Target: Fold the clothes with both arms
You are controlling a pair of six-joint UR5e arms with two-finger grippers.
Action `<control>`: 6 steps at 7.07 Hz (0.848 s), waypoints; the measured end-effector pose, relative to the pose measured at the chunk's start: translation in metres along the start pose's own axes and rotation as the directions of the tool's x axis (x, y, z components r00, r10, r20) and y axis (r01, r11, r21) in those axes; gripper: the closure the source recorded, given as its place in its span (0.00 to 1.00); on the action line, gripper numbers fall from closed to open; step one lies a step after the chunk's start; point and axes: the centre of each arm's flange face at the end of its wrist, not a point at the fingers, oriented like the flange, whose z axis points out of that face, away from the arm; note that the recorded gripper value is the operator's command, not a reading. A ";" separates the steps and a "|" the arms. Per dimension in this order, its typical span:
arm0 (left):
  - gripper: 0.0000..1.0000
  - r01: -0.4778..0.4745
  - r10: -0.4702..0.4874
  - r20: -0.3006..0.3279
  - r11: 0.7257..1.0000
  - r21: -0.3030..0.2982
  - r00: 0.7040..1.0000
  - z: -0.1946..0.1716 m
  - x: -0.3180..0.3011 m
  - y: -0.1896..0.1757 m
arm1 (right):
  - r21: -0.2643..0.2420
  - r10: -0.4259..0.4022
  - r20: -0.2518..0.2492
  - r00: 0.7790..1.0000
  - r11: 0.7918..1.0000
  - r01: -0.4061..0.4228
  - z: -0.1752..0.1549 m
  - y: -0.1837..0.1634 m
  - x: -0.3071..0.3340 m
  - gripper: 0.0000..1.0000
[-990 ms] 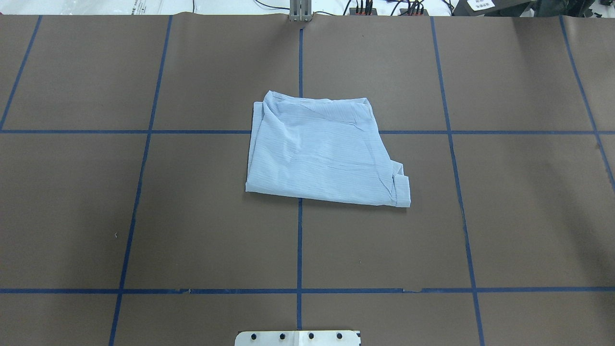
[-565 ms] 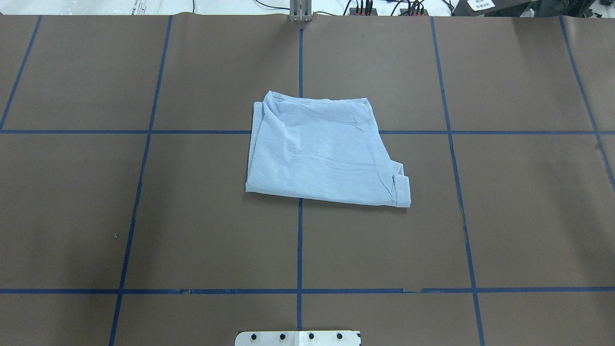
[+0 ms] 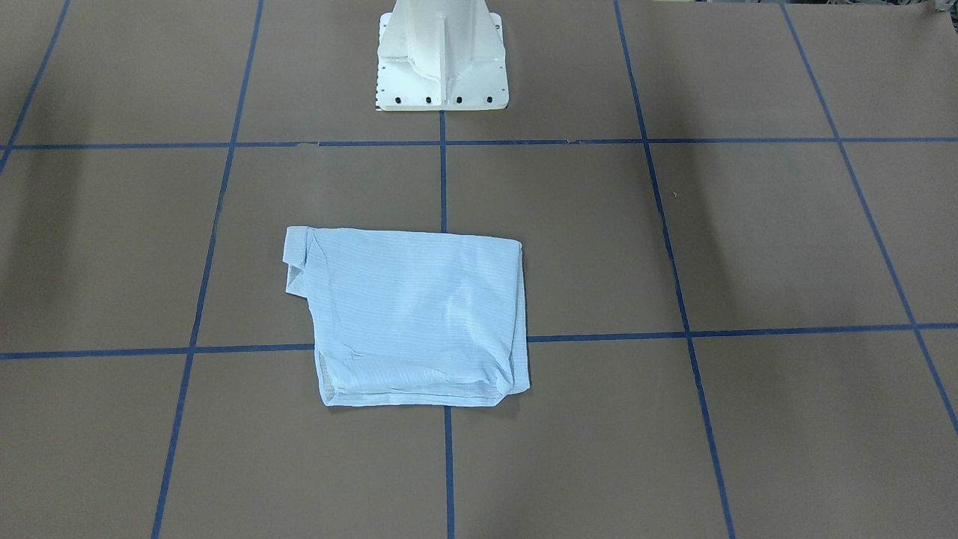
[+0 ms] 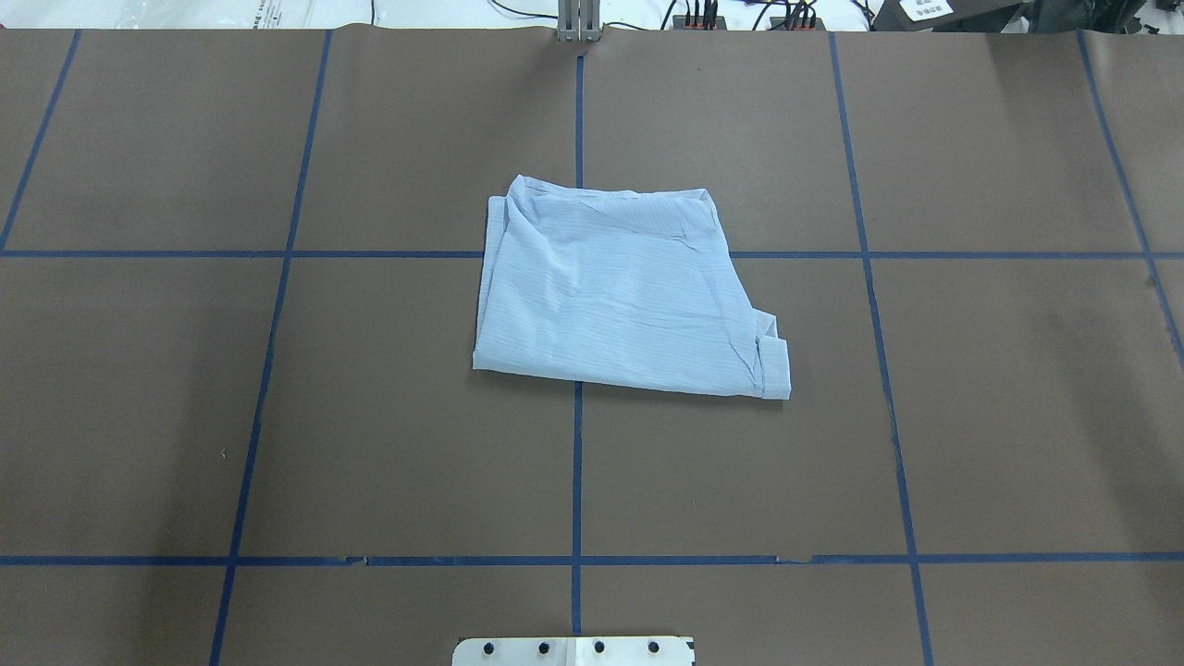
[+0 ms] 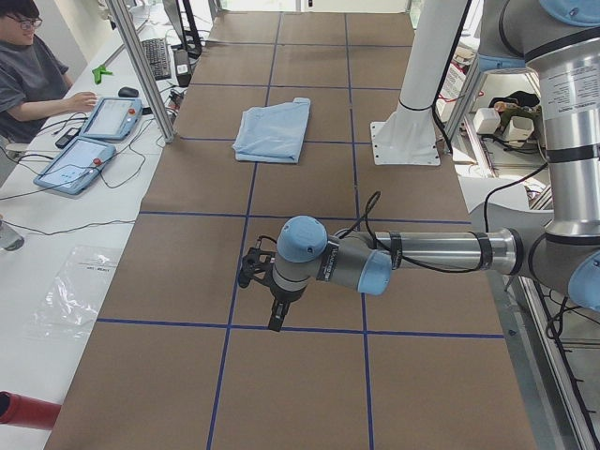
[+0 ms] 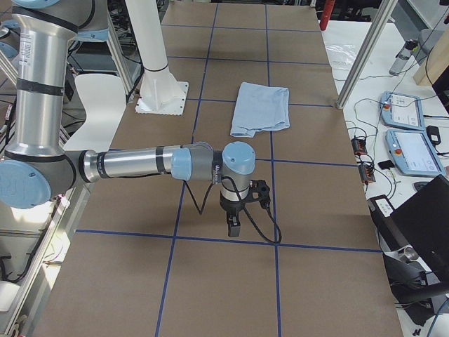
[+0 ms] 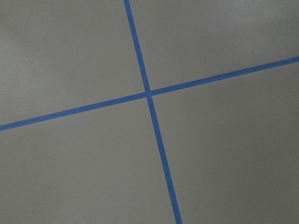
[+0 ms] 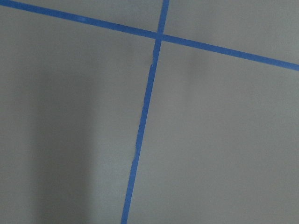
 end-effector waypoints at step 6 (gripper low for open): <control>0.00 -0.027 0.026 -0.005 0.999 -0.042 1.000 0.013 -0.015 0.012 | 0.014 0.083 0.032 0.996 0.996 -0.083 -0.003 0.031 0.025 0.00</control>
